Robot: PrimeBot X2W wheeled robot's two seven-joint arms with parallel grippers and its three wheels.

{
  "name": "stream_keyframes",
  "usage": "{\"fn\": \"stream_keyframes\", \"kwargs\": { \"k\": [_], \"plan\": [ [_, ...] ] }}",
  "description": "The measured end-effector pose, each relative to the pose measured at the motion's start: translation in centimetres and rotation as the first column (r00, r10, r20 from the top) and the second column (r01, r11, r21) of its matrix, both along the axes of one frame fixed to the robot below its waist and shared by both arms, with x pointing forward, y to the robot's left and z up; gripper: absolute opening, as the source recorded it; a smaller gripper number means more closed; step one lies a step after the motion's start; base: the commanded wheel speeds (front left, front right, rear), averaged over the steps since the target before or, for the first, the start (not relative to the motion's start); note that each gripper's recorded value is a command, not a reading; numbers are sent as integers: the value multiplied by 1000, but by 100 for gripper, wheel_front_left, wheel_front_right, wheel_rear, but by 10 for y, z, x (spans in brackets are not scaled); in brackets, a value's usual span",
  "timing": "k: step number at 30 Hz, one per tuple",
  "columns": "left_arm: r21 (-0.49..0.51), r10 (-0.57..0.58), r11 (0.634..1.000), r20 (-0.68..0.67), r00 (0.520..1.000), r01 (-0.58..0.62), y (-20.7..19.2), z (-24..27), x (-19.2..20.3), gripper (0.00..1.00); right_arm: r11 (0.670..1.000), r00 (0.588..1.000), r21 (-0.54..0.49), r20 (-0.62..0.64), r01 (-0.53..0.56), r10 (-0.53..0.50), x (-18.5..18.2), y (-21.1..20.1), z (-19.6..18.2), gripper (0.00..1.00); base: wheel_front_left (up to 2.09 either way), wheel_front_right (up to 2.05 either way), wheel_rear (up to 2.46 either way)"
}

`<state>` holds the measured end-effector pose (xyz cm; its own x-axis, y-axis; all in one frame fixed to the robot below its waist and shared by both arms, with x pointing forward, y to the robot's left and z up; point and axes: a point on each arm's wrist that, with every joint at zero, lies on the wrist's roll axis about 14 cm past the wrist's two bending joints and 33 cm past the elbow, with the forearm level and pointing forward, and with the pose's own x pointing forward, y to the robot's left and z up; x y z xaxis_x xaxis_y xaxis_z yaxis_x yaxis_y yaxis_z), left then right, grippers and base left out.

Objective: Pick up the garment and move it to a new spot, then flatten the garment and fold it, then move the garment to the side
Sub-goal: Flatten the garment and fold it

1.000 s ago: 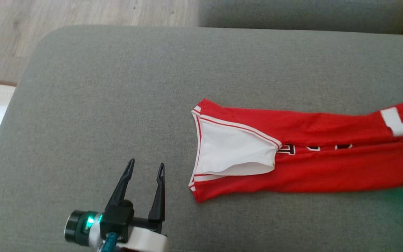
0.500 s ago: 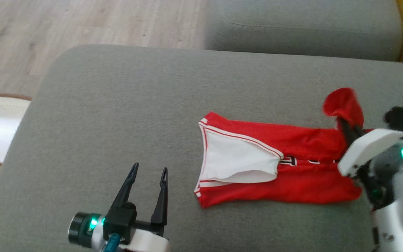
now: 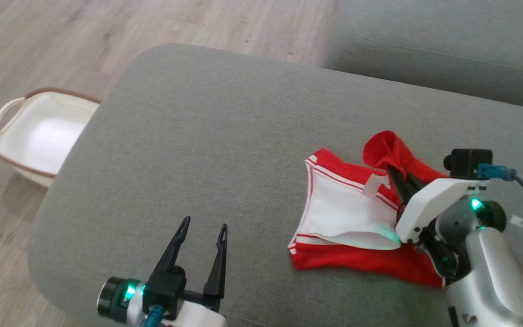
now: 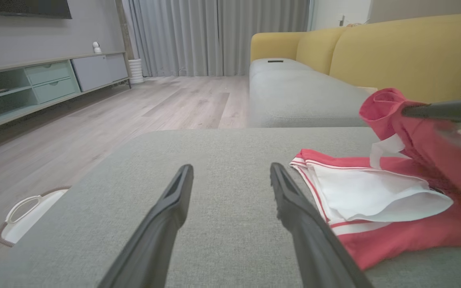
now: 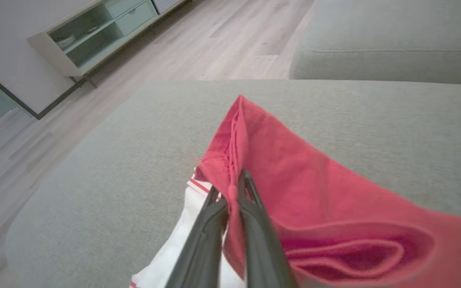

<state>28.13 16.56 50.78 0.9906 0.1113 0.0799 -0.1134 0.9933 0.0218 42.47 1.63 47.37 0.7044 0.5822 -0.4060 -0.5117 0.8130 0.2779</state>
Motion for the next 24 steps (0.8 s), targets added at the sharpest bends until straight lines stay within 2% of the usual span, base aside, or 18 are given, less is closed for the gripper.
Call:
{"fn": "stream_keyframes", "kwargs": {
  "k": [7, 17, 18, 20, 21, 22, 24],
  "plan": [
    [-4, 50, 999, -2, 999, -50, 13, -1, -13, 100, 996, 995, 26, -41, -91, 92, -13, 36, -14, 0, 0, 0, 0],
    [-5, 88, 996, -17, 996, -88, 21, -5, -23, 100, 990, 988, 19, -60, -143, 144, -17, 62, -33, 0, 0, 0, 0],
    [-4, 88, 996, -19, 996, -88, 21, -6, -22, 100, 990, 988, 21, -55, -143, 144, -15, 63, -32, 8, 0, 0, 0],
    [-5, 85, 996, -22, 996, -86, 20, -7, -22, 100, 989, 988, 25, -43, -144, 145, -12, 67, -32, 35, 0, 0, 0],
    [-5, 84, 996, -23, 996, -84, 19, -7, -22, 100, 989, 988, 23, -42, -147, 148, -11, 69, -32, 96, 0, 0, 0],
    [-6, 81, 997, -24, 996, -81, 18, -7, -22, 100, 989, 988, 23, -39, -149, 149, -11, 70, -32, 100, 0, 0, 0],
    [-7, 77, 997, -25, 997, -77, 17, -8, -22, 100, 988, 989, 44, -25, -145, 147, -10, 72, -29, 100, 0, 0, 0]
  ]
}}
